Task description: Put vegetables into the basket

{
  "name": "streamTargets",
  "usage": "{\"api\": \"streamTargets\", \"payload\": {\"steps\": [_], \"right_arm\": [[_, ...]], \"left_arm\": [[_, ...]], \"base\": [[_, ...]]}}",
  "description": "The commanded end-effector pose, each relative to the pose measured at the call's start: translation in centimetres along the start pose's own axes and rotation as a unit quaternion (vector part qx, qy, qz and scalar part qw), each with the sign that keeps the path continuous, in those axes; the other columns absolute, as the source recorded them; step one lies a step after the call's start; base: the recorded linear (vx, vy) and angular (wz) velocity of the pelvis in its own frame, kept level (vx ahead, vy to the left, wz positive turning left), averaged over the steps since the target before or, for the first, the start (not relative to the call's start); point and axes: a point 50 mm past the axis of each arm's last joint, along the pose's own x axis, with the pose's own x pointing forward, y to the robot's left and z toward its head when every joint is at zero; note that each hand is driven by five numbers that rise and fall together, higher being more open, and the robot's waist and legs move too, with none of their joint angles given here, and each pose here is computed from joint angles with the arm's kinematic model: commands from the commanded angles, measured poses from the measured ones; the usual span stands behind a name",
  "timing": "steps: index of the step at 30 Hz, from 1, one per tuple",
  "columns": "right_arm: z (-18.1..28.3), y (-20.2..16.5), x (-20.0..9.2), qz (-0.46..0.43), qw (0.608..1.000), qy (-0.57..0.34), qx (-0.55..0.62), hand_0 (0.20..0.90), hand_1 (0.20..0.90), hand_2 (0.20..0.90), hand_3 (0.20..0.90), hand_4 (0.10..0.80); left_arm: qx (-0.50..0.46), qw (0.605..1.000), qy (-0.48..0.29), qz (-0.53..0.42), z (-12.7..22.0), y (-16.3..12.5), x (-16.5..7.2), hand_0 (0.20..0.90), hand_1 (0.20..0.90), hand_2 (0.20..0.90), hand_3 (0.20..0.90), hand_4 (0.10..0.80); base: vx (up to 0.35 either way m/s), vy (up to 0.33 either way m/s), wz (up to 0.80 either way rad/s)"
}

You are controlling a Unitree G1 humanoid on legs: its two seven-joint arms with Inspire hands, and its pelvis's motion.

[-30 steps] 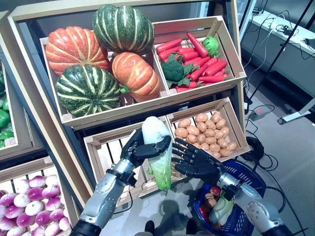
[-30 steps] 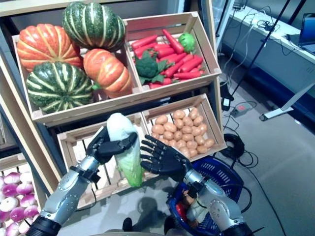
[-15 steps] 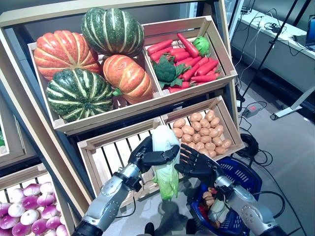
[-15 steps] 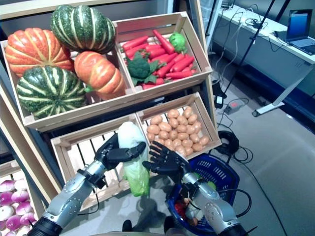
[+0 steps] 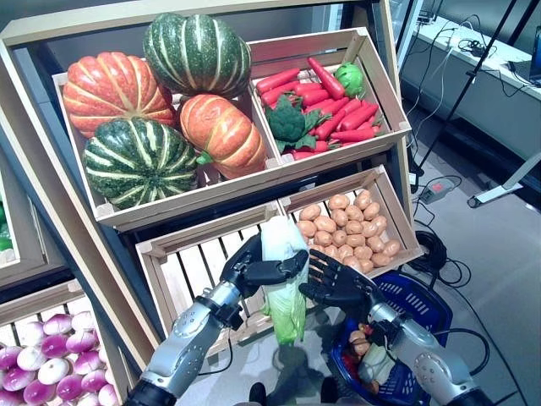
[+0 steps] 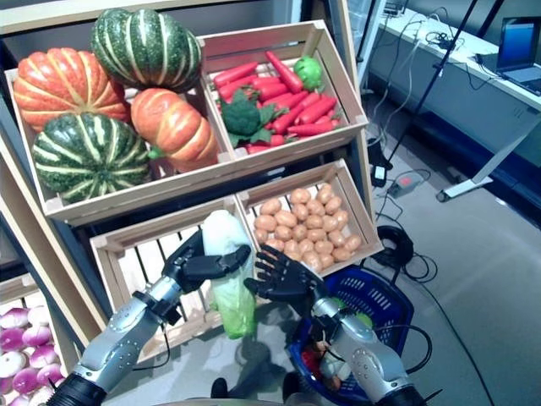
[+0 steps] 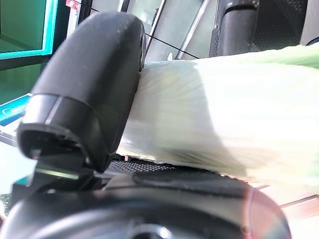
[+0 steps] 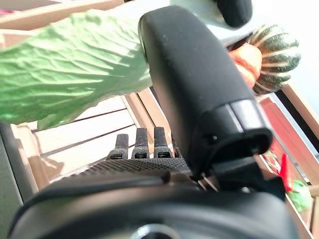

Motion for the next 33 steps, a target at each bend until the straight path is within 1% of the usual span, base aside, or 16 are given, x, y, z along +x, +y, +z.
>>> {"api": "streamTargets", "payload": {"steps": [1, 6, 12, 19, 22, 25, 26, 27, 33], "right_arm": [[1.9, 3.5, 1.2, 0.156, 0.987, -0.022, 0.001, 0.9, 0.9, 0.9, 0.9, 0.8], [0.6, 4.0, 0.8, 0.225, 0.974, 0.03, 0.024, 0.9, 0.9, 0.9, 0.9, 0.8], [-0.7, 4.4, 0.5, 0.271, 0.959, 0.073, 0.037, 0.9, 0.9, 0.9, 0.9, 0.8], [-1.8, 5.2, 0.7, 0.302, 0.946, 0.085, 0.088, 0.9, 0.9, 0.9, 0.9, 0.8], [-2.4, 5.4, 0.8, 0.295, 0.946, 0.091, 0.094, 0.9, 0.9, 0.9, 0.9, 0.8], [-2.7, 5.4, 0.7, 0.291, 0.948, 0.092, 0.095, 0.9, 0.9, 0.9, 0.9, 0.8], [-2.8, 5.3, 0.7, 0.288, 0.948, 0.092, 0.095, 0.561, 0.561, 0.561, 0.561, 0.574], [-2.8, 5.3, 0.7, 0.285, 0.949, 0.092, 0.096, 0.3, 0.3, 0.3, 0.3, 0.4], [-2.6, 4.7, 0.7, 0.267, 0.955, 0.082, 0.096, 0.3, 0.3, 0.3, 0.3, 0.4]], "left_arm": [[-0.012, 0.98, -0.149, -0.131, 6.0, -3.4, 2.0, 0.3, 0.3, 0.3, 0.3, 0.4], [-0.047, 0.969, -0.159, -0.184, 6.1, -4.3, 2.0, 0.3, 0.3, 0.3, 0.3, 0.4], [-0.081, 0.957, -0.174, -0.217, 6.4, -5.0, 2.1, 0.3, 0.3, 0.3, 0.3, 0.4], [-0.115, 0.947, -0.195, -0.23, 6.7, -5.4, 2.3, 0.3, 0.3, 0.3, 0.3, 0.4], [-0.136, 0.941, -0.198, -0.238, 6.6, -5.5, 2.3, 0.3, 0.3, 0.3, 0.3, 0.4], [-0.129, 0.941, -0.194, -0.245, 6.5, -5.8, 2.3, 0.3, 0.3, 0.3, 0.3, 0.4], [-0.128, 0.942, -0.192, -0.244, 6.4, -5.8, 2.3, 0.3, 0.3, 0.3, 0.3, 0.4], [-0.127, 0.942, -0.191, -0.245, 6.4, -5.8, 2.3, 0.3, 0.3, 0.3, 0.3, 0.4], [-0.112, 0.946, -0.186, -0.242, 6.4, -5.5, 2.2, 0.3, 0.3, 0.3, 0.3, 0.4]], "base": [[0.0, 0.0, 0.0], [0.0, 0.0, 0.0], [0.0, 0.0, 0.0], [0.0, 0.0, 0.0], [0.0, 0.0, 0.0], [0.0, 0.0, 0.0], [0.0, 0.0, 0.0], [0.0, 0.0, 0.0], [0.0, 0.0, 0.0]]}}
